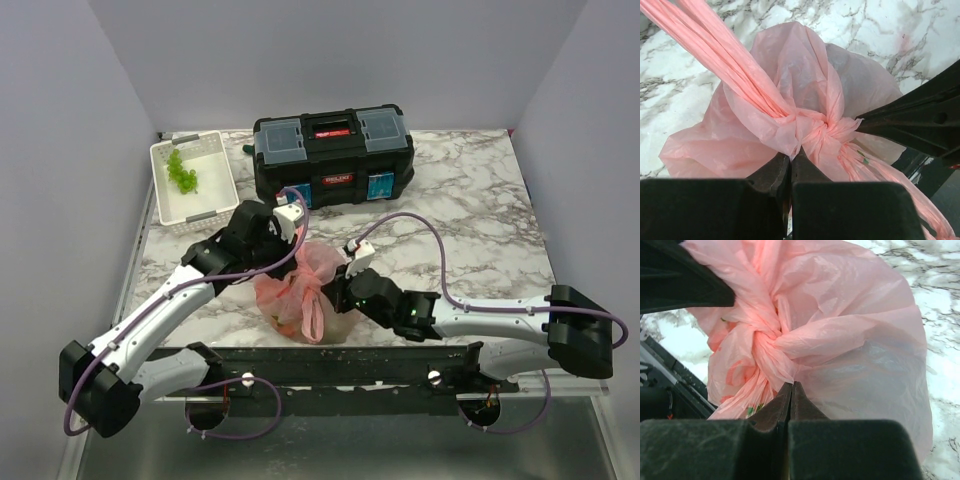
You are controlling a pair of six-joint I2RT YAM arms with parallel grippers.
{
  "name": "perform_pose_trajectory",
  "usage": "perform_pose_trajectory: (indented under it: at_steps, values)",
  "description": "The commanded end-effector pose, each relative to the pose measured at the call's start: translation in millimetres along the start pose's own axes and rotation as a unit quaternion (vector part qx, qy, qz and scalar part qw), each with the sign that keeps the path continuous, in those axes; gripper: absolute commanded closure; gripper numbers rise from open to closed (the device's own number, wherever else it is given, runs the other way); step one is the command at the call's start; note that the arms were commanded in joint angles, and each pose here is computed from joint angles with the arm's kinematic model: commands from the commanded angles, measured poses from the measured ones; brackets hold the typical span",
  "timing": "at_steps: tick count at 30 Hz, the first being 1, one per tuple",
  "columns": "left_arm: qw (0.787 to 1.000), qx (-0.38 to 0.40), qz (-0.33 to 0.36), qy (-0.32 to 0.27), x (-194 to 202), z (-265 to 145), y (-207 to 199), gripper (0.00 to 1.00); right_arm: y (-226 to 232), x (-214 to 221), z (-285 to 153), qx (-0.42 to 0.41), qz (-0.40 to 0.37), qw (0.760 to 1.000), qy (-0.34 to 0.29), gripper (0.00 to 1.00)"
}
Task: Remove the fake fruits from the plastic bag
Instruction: Untie the plastic bag at the center of the board.
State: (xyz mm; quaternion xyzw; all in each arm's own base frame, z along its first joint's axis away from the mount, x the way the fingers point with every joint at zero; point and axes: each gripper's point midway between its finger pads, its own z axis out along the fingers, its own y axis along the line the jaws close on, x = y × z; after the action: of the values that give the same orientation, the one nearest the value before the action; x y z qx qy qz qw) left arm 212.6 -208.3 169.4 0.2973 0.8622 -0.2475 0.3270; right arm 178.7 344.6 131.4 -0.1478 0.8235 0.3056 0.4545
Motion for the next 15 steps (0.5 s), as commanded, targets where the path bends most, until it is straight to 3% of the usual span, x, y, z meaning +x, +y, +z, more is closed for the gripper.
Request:
perform_pose_trajectory:
  at_steps: [1,6,10,15]
  values:
    - [0.996,-0.056,0.001,-0.065,-22,-13,16,1.0,-32,2,-2,0.075,0.028,0.996,-0.025,0.99]
    - [0.989,-0.102,-0.002,-0.112,-30,-31,31,1.0,-58,-4,-15,0.13,0.062,0.988,-0.061,0.99]
    - [0.984,-0.093,0.0,-0.151,-37,-41,28,1.0,-67,-9,-25,0.142,0.066,0.985,-0.073,0.99]
    - [0.986,-0.065,0.004,-0.151,-38,-39,19,1.0,-68,-12,-31,0.137,0.038,0.987,-0.07,0.99]
